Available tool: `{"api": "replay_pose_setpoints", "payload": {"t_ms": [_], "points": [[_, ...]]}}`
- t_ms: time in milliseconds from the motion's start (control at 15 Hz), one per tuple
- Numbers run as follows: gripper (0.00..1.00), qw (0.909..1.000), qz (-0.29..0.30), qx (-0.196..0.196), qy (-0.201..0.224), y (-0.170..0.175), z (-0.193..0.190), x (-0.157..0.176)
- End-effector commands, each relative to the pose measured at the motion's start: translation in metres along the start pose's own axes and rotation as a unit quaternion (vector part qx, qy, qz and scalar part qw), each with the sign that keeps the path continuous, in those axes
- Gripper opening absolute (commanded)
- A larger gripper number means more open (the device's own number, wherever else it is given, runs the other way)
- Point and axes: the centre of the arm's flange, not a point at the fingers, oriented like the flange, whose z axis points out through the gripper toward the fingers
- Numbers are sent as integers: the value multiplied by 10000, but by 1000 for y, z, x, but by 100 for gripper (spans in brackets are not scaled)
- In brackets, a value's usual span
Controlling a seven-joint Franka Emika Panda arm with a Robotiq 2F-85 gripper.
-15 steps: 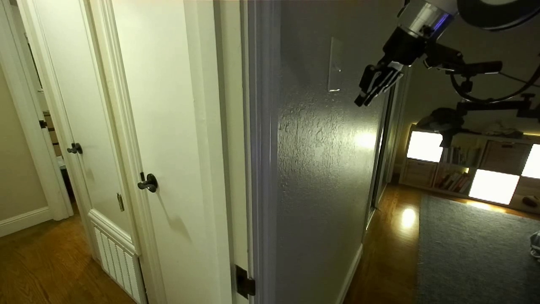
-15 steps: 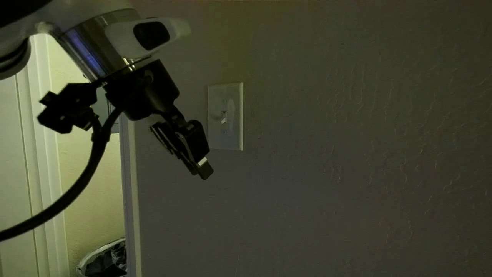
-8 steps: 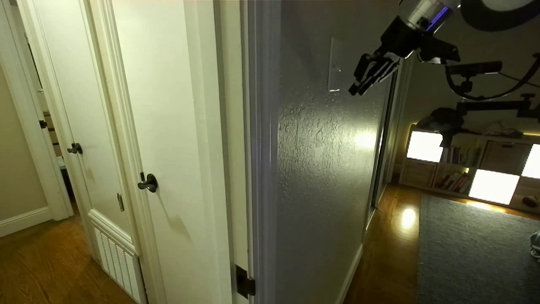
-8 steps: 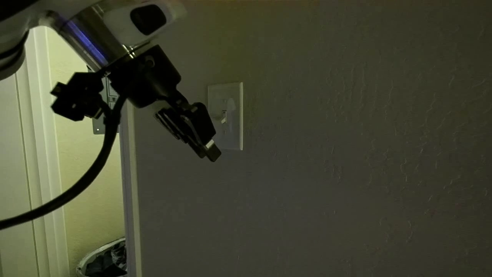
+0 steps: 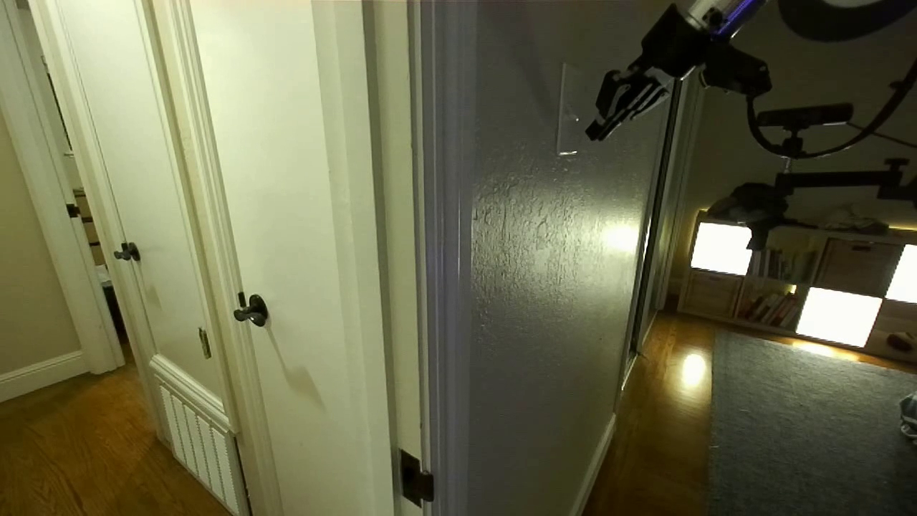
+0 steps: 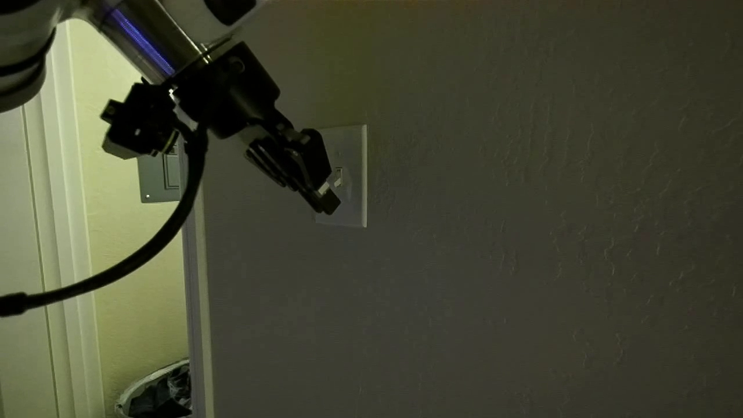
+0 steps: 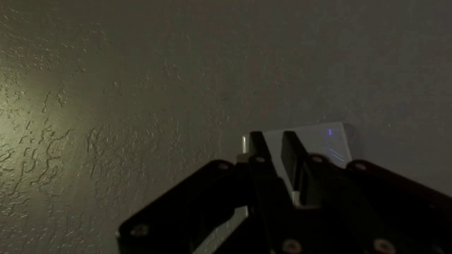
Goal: Switch on the light
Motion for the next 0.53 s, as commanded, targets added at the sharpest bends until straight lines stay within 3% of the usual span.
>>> {"api": "replay_pose_setpoints", "payload": {"t_ms": [0,467], "points": [[22,9997,56,30,256,-4,1,6],[20,9990,182,169,368,-4,4,7]]}}
